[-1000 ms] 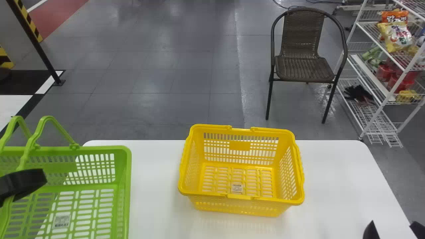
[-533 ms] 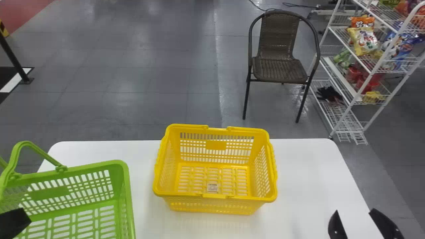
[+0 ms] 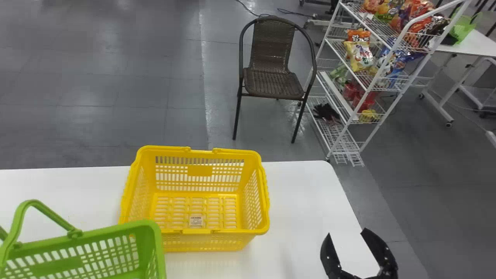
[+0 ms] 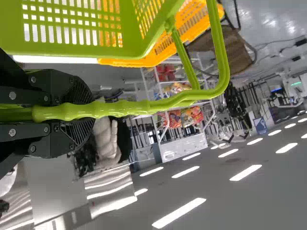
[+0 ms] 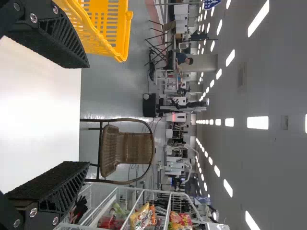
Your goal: Grasp handle with right gripper to insert into left gripper then lift and swing left to center
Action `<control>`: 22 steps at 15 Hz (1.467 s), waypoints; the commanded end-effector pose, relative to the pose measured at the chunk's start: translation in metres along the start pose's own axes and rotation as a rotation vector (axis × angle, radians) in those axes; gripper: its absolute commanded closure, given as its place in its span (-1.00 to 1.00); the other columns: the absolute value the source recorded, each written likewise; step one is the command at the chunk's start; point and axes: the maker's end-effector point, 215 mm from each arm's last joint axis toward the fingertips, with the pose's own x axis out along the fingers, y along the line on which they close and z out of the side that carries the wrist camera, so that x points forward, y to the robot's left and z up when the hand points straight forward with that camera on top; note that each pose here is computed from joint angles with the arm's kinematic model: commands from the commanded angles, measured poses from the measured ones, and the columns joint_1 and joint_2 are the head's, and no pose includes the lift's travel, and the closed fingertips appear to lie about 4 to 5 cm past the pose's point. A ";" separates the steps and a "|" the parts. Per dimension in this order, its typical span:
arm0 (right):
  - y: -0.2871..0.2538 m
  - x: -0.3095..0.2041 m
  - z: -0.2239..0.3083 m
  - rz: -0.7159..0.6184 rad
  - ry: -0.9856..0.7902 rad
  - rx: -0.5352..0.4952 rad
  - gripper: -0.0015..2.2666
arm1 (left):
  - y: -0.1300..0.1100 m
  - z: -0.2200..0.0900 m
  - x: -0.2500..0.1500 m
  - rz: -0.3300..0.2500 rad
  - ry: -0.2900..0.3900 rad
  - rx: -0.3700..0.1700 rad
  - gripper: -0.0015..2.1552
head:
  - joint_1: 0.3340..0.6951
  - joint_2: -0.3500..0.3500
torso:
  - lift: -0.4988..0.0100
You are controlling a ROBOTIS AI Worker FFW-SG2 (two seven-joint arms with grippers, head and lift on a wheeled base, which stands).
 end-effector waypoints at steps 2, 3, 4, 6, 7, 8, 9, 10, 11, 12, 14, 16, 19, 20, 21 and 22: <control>0.007 0.003 0.004 0.016 -0.010 0.003 -0.91 | -0.013 -0.031 0.024 -0.056 0.086 -0.028 0.75 | 1.00 -0.88 | 0.96; 0.010 0.004 0.007 0.023 -0.015 0.002 -0.91 | -0.016 -0.038 0.030 -0.071 0.106 -0.038 0.75 | 1.00 -0.93 | 0.96; 0.013 0.005 0.011 0.029 -0.023 0.000 -0.91 | -0.018 -0.046 0.038 -0.085 0.127 -0.048 0.75 | 1.00 -0.97 | 0.96; 0.018 0.006 0.016 0.040 -0.034 0.001 -0.91 | -0.019 -0.055 0.047 -0.101 0.155 -0.061 0.75 | 1.00 -1.00 | 0.96; 0.024 0.005 0.017 0.055 -0.034 -0.001 -0.91 | -0.019 -0.060 0.051 -0.106 0.168 -0.068 0.75 | 1.00 -1.00 | 0.96; 0.030 0.004 0.018 0.070 -0.035 0.000 -0.91 | -0.018 -0.061 0.054 -0.105 0.174 -0.068 0.75 | 1.00 -1.00 | 0.96; 0.034 0.003 0.018 0.079 -0.033 0.002 -0.91 | -0.017 -0.063 0.057 -0.101 0.180 -0.070 0.75 | 1.00 -1.00 | 0.96; 0.037 0.004 0.020 0.086 -0.036 0.005 -0.91 | -0.015 -0.066 0.059 -0.099 0.188 -0.071 0.75 | 1.00 -1.00 | 0.96; 0.039 0.003 0.019 0.090 -0.033 0.004 -0.91 | -0.014 -0.068 0.062 -0.097 0.196 -0.069 0.75 | 1.00 -1.00 | 0.96; 0.041 0.003 0.018 0.092 -0.030 0.006 -0.91 | -0.015 -0.070 0.065 -0.101 0.203 -0.073 0.75 | 1.00 -1.00 | 0.96; 0.044 0.003 0.015 0.098 -0.022 0.008 -0.91 | -0.013 -0.077 0.070 -0.103 0.220 -0.086 0.75 | 1.00 -1.00 | 0.96; 0.046 0.003 0.015 0.101 -0.022 0.010 -0.91 | -0.014 -0.083 0.074 -0.114 0.235 -0.099 0.75 | 1.00 -1.00 | 0.96; 0.049 0.003 0.015 0.106 -0.021 0.012 -0.91 | -0.017 -0.093 0.081 -0.120 0.259 -0.106 0.75 | 1.00 -1.00 | 0.96; 0.049 0.003 0.015 0.107 -0.022 0.012 -0.91 | -0.017 -0.095 0.083 -0.120 0.266 -0.107 0.75 | 1.00 -1.00 | 0.96; 0.050 0.003 0.015 0.108 -0.022 0.012 -0.91 | -0.017 -0.096 0.083 -0.119 0.267 -0.108 0.75 | 1.00 -1.00 | 0.96; 0.050 0.003 0.015 0.108 -0.022 0.012 -0.91 | -0.017 -0.096 0.083 -0.118 0.267 -0.107 0.75 | 1.00 -1.00 | 0.96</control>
